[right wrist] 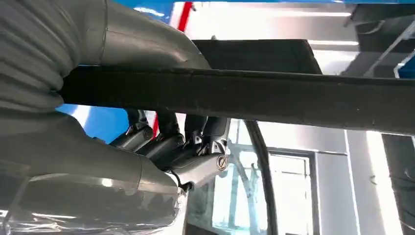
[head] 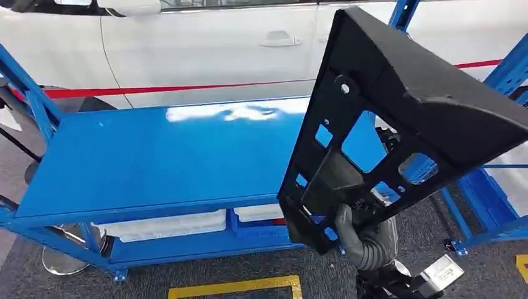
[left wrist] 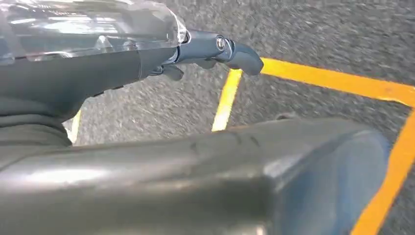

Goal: Take the parts from the cabinet and place them on the table.

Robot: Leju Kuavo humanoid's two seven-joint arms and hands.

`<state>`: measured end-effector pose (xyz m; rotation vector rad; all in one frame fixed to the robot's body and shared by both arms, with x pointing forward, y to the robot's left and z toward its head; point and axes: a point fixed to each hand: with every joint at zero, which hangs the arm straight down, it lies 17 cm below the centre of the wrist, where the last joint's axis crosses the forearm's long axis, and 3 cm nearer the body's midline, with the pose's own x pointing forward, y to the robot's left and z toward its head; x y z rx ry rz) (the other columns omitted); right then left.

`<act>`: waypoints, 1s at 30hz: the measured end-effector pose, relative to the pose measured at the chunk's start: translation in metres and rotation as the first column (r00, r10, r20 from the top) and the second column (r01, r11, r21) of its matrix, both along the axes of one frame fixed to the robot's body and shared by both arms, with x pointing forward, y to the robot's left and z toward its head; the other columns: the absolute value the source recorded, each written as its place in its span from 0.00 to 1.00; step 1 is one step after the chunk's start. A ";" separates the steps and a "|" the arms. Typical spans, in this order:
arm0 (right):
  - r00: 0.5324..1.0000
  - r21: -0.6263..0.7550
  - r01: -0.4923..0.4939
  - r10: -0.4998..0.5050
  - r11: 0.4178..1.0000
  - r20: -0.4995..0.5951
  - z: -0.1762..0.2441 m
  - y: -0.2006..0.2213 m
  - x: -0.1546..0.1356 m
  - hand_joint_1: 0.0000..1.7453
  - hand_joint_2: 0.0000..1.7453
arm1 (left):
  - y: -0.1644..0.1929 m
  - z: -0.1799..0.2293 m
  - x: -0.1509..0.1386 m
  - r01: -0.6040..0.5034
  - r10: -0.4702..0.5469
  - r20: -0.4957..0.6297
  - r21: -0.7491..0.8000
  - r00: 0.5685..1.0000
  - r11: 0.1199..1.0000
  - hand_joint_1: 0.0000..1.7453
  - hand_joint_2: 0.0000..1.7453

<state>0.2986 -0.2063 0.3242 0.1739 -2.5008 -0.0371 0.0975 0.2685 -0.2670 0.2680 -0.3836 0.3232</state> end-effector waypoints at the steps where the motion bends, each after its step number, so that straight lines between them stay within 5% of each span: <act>1: 1.000 -0.007 0.009 -0.009 1.000 -0.004 -0.002 -0.002 0.000 1.00 1.00 | 0.000 0.000 0.000 0.001 -0.001 0.000 0.001 1.000 1.000 0.00 0.00; 30: 0.986 -0.058 0.111 -0.117 0.992 -0.118 -0.040 -0.038 -0.018 1.00 1.00 | 0.001 0.001 0.006 0.044 -0.044 0.031 -0.005 0.999 0.999 0.00 0.00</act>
